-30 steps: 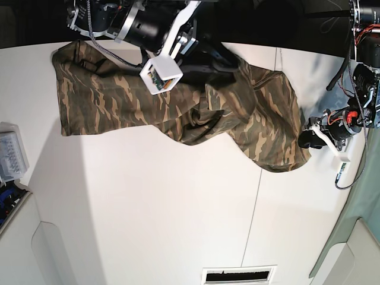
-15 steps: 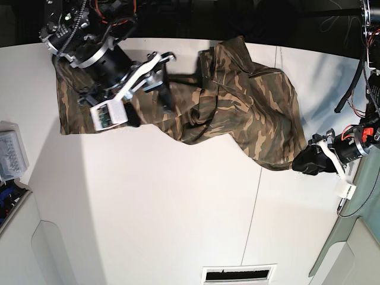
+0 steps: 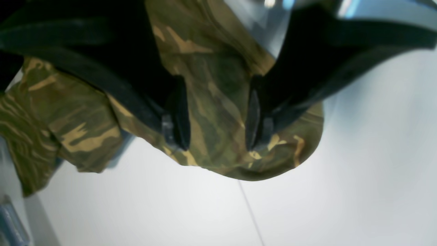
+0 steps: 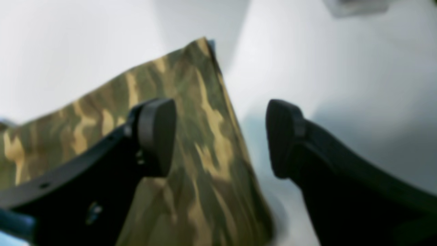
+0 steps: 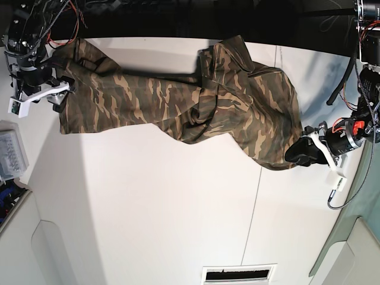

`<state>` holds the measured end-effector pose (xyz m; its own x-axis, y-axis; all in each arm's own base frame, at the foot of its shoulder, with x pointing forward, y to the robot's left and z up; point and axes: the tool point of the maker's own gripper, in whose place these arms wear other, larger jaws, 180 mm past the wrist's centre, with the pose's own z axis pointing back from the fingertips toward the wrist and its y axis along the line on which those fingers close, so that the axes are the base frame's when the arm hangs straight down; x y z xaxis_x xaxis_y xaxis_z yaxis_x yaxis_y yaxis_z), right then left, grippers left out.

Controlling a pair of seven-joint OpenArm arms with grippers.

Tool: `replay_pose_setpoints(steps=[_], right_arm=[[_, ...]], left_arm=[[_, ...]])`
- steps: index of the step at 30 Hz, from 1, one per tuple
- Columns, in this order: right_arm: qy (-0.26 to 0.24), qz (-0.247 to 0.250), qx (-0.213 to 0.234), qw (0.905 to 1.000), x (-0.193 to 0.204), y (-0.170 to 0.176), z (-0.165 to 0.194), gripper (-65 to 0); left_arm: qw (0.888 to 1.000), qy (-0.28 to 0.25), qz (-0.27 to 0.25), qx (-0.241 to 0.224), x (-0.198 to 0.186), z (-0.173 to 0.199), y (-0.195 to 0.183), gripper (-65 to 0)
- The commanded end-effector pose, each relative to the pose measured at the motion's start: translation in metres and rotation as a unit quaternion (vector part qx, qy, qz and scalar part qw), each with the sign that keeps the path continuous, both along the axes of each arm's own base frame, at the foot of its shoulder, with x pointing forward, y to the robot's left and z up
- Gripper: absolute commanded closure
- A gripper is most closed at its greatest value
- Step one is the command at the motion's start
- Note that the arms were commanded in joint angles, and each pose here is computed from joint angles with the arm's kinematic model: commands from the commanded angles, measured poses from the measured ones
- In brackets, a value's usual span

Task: Layout the t-shirt on the table in an organized manner, then fold the t-shirt properly
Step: 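Hold the shirt ends with both grippers and stretch it lengthwise, then release the right gripper and lay the shirt flat on the table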

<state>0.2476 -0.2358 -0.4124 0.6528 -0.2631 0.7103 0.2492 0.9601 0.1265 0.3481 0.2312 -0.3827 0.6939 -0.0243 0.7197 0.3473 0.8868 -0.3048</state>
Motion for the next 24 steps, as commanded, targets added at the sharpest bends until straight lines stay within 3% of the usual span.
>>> replay_pose_setpoints(steps=[1,6,10,12,15,16,20,24], right_arm=[[-0.018,0.002,0.000,0.9998,0.013,-0.003,0.003,-40.5],[0.022,0.000,0.038,0.9990,0.028,-0.001,-0.039,-40.5],[0.035,-0.005,0.059,0.9977,0.040,0.004,-0.052,-39.9],[0.031,-0.004,0.062,0.9976,0.045,0.005,-0.051,-30.7],[0.021,0.000,0.066,0.9976,0.053,0.007,-0.046,-4.3],[0.015,0.010,0.067,0.9976,0.056,0.010,-0.043,0.0],[-0.022,0.052,0.083,0.9950,0.075,0.024,-0.025,0.0],[-0.074,0.073,0.083,0.9911,0.095,0.029,0.009,0.0]], left_arm=[[1.000,-0.027,0.001,-0.008,0.011,0.016,0.002,-30.1],[1.000,-0.005,0.018,-0.003,0.006,-0.007,0.002,-30.1],[0.999,0.016,0.039,-0.004,0.000,-0.026,0.008,-30.1],[0.999,0.030,0.042,-0.002,-0.004,-0.035,0.010,-30.1],[0.998,0.045,0.045,0.003,-0.010,-0.046,0.010,-30.1],[0.998,0.046,0.050,0.001,-0.010,-0.048,0.011,-30.1],[0.995,0.062,0.070,0.018,-0.012,-0.059,0.017,-30.1],[0.995,0.070,0.052,0.038,-0.014,-0.066,0.011,-30.1]])
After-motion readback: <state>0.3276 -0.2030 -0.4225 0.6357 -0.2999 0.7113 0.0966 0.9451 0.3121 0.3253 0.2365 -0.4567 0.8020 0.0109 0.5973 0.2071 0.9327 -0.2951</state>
